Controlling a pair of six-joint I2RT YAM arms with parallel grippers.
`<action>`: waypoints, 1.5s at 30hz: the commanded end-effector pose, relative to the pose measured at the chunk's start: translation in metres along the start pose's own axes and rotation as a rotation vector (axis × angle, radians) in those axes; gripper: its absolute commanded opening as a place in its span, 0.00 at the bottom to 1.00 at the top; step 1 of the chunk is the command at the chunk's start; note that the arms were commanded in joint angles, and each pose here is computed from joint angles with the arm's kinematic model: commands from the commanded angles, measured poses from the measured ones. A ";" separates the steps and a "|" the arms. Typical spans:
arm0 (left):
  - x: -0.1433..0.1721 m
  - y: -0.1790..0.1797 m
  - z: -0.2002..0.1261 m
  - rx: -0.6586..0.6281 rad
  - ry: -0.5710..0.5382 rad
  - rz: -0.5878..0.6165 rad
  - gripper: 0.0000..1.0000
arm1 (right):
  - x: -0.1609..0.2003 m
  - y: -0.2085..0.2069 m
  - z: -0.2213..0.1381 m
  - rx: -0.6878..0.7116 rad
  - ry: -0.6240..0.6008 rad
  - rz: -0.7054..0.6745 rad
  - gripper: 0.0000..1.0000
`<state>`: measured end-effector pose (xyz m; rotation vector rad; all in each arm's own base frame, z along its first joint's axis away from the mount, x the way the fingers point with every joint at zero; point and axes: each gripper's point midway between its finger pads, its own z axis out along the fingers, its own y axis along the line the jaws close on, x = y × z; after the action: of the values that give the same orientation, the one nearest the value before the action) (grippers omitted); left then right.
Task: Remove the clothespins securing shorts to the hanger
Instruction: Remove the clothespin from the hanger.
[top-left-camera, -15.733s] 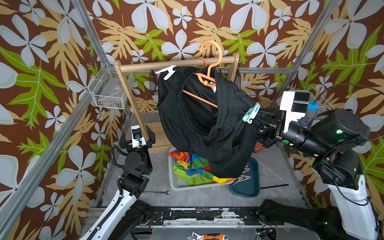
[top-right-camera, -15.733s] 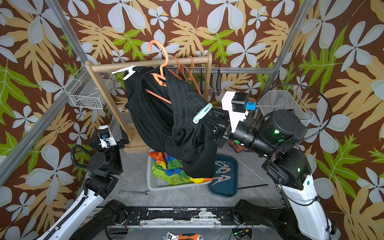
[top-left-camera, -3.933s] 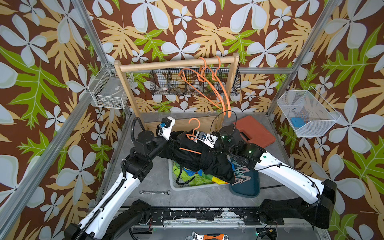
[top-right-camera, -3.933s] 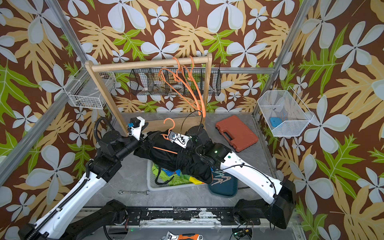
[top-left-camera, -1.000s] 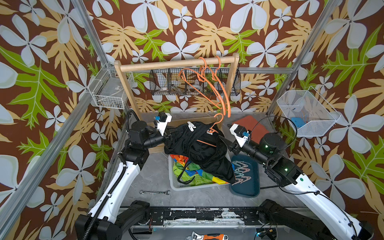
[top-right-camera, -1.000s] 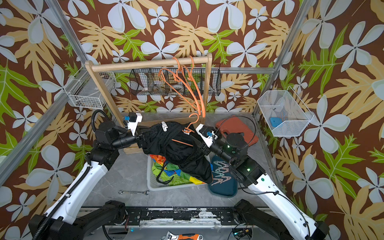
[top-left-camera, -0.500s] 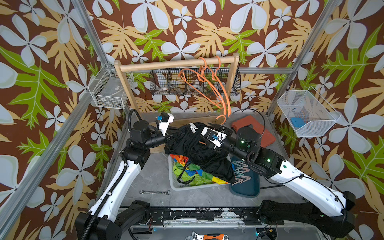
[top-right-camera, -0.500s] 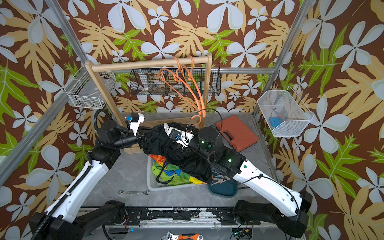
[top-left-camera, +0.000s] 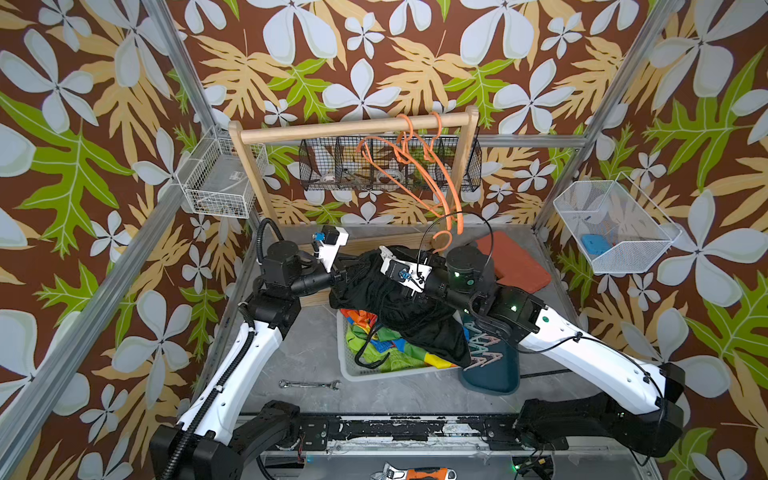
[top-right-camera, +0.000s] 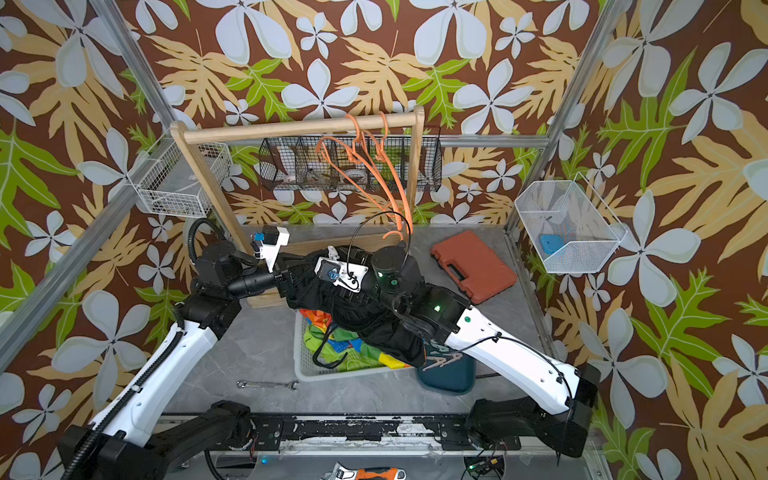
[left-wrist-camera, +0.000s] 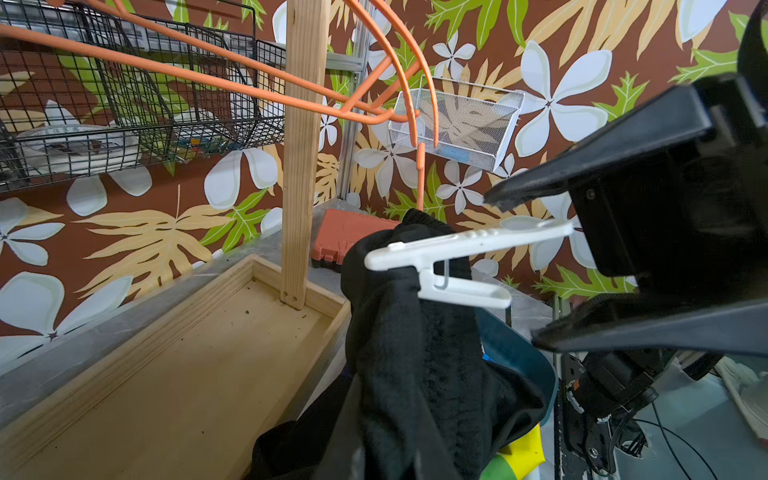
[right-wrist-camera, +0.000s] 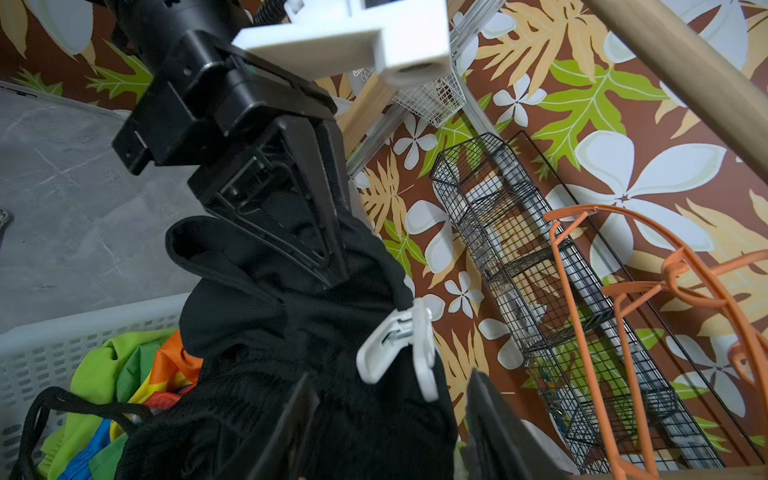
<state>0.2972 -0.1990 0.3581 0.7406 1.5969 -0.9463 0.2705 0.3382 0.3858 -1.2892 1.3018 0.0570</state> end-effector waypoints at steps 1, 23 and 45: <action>-0.007 -0.004 0.001 0.018 -0.021 0.027 0.00 | -0.002 -0.002 0.004 0.016 -0.004 -0.020 0.57; -0.004 -0.004 0.003 0.019 -0.011 0.023 0.00 | -0.008 -0.020 0.012 0.111 -0.011 -0.074 0.38; -0.002 0.001 0.004 -0.003 -0.006 0.025 0.00 | -0.010 -0.023 0.006 0.119 -0.023 -0.052 0.08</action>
<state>0.3004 -0.2007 0.3546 0.7354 1.6077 -0.9378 0.2844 0.3440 0.3922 -1.2741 1.2453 -0.0430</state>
